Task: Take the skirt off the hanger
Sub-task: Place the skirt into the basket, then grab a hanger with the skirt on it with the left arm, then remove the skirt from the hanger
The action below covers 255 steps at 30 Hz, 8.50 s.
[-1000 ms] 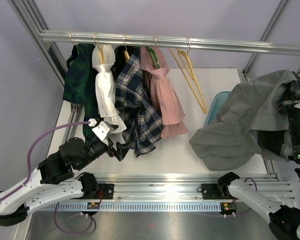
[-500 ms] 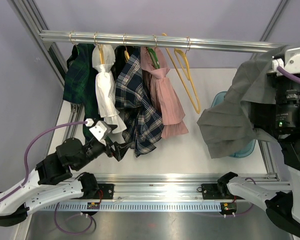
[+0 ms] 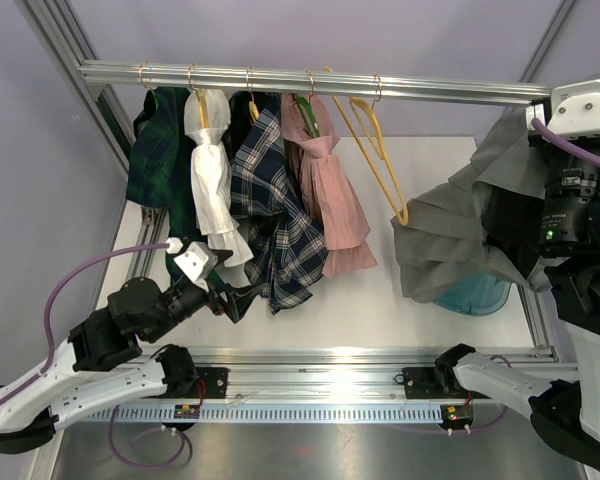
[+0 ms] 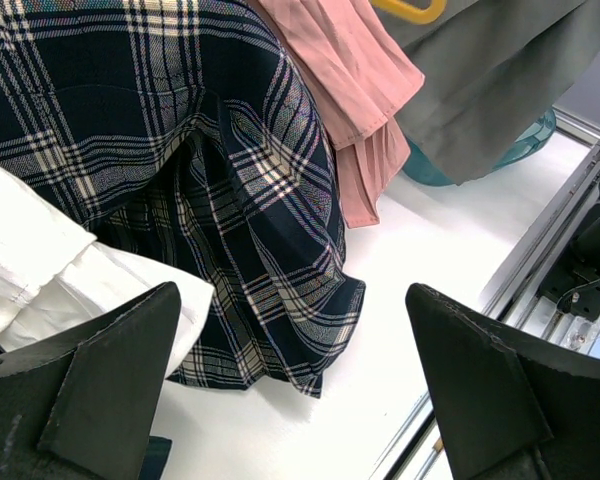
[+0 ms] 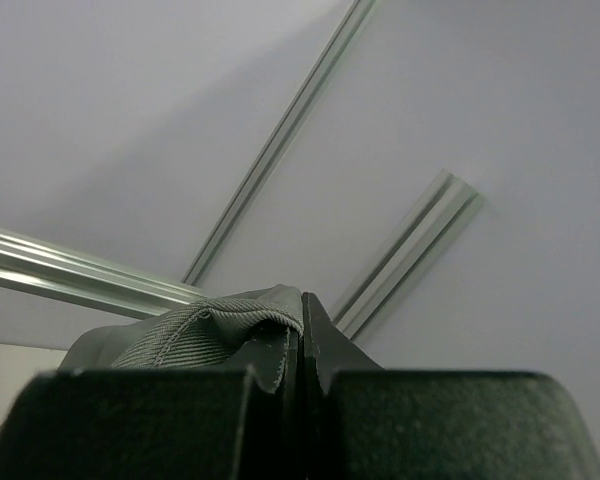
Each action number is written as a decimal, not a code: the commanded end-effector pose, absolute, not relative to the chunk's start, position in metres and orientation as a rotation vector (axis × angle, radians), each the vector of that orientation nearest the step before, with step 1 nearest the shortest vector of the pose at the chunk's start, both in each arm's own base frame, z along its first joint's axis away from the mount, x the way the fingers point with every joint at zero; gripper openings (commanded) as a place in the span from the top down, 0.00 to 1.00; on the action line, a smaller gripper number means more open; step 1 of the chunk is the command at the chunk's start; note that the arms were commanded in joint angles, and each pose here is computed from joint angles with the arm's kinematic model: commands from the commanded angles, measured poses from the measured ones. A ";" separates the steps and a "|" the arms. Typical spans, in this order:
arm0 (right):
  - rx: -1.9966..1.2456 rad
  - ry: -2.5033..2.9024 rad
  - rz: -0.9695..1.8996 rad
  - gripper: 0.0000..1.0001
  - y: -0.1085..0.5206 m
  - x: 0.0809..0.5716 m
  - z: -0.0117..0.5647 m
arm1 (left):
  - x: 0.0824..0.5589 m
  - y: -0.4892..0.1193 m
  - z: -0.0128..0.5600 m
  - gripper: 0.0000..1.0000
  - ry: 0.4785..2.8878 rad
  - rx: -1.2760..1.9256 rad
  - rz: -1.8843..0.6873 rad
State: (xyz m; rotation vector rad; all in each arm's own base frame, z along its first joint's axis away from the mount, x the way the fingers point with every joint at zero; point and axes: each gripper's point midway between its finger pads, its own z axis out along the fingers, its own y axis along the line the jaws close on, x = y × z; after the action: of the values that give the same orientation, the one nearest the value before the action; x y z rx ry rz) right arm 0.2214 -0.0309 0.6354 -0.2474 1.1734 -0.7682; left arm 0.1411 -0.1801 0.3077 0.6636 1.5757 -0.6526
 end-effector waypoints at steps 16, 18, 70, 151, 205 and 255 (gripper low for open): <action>-0.157 1.457 -0.914 1.00 -0.110 0.289 0.545 | 0.130 -0.181 0.320 0.01 1.523 0.630 -0.759; -0.149 1.449 -0.909 1.00 -0.116 0.299 0.547 | 0.130 -0.179 0.321 0.01 1.518 0.621 -0.763; -0.041 1.304 -0.801 1.00 -0.142 0.293 0.628 | 0.133 -0.168 0.316 0.01 1.544 0.582 -0.721; -0.563 1.979 0.512 0.01 0.041 0.256 0.341 | 0.402 -0.303 0.433 0.54 1.615 -0.196 -0.214; -0.739 1.887 0.695 0.00 0.073 0.223 0.352 | 0.304 -0.286 0.470 1.00 1.618 0.051 -0.787; -0.651 2.131 0.743 0.08 0.113 0.198 0.246 | 0.136 -0.356 0.285 1.00 1.816 0.812 -1.020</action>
State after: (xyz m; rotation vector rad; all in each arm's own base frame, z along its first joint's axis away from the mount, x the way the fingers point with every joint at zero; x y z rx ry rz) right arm 0.1788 0.1150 0.2463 -0.6977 2.1346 0.8011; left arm 0.1316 -0.3371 0.2376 0.8884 1.9663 -0.9254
